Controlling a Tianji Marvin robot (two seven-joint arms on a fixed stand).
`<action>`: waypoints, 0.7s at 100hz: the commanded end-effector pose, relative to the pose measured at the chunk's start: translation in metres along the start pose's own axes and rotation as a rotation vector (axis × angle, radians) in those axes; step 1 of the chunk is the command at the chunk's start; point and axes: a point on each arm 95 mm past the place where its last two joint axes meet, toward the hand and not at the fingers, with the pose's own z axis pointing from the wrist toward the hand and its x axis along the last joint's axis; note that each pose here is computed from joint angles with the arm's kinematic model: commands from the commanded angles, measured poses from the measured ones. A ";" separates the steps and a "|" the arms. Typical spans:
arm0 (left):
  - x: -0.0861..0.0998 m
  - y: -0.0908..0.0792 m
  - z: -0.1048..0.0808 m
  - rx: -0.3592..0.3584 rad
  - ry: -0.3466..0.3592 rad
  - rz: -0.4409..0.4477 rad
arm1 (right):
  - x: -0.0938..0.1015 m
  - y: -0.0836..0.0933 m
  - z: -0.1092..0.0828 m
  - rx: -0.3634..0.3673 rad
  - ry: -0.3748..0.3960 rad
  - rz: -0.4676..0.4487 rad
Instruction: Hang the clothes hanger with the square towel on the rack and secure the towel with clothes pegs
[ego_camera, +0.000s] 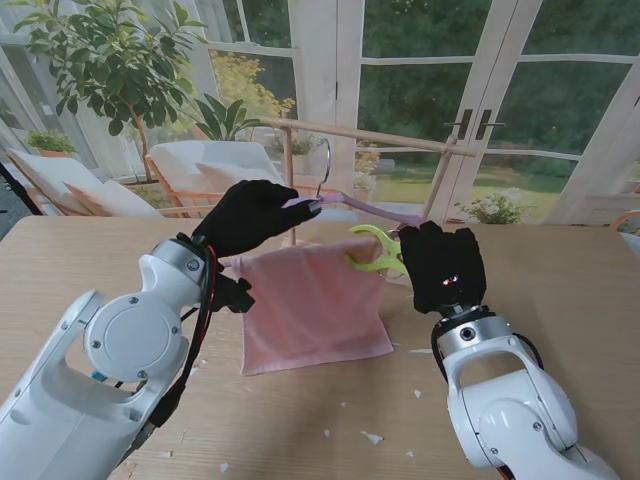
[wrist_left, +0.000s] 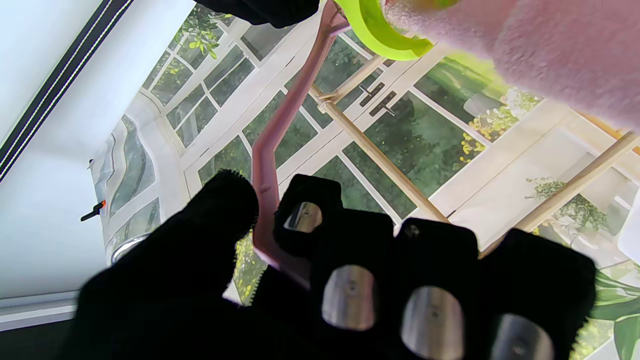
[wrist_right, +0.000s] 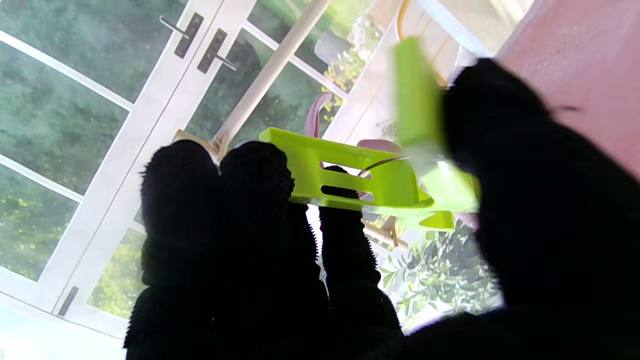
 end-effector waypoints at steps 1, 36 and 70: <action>0.008 -0.002 0.000 -0.002 0.015 -0.002 | 0.003 0.005 -0.002 0.008 0.016 0.004; 0.006 -0.004 0.001 0.011 0.000 -0.014 | 0.007 0.010 -0.008 0.032 0.005 -0.008; -0.001 -0.006 0.004 0.027 -0.013 -0.015 | 0.005 0.019 -0.022 -0.042 -0.049 0.092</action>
